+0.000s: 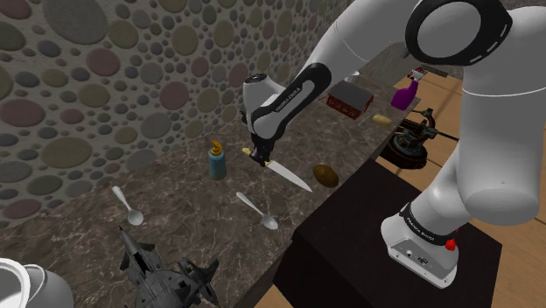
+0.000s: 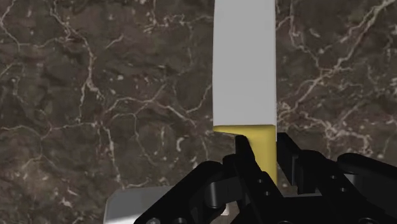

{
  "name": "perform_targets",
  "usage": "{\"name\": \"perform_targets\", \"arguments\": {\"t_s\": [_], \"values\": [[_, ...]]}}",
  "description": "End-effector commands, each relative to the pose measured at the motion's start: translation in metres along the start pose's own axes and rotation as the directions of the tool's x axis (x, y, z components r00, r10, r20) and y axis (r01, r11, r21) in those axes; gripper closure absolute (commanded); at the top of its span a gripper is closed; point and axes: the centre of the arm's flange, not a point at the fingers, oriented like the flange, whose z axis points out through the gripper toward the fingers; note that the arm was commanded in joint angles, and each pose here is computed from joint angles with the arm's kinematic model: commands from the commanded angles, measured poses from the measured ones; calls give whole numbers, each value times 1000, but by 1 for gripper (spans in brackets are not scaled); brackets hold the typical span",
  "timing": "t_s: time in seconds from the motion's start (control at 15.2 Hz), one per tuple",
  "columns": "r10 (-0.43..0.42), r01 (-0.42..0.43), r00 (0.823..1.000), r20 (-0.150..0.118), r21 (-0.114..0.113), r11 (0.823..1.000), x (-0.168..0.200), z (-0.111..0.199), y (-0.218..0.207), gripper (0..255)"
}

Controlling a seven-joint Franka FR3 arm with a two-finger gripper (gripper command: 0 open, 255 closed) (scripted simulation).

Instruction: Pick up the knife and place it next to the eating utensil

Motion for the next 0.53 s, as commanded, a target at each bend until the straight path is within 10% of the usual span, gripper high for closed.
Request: {"name": "perform_targets", "arguments": {"t_s": [0.0, 0.46], "values": [[0, 0, 1000, 0, 0, 1000, 2, 11, -1, 255], [0, 0, 1000, 0, 0, 1000, 6, 37, -3, 255]]}}
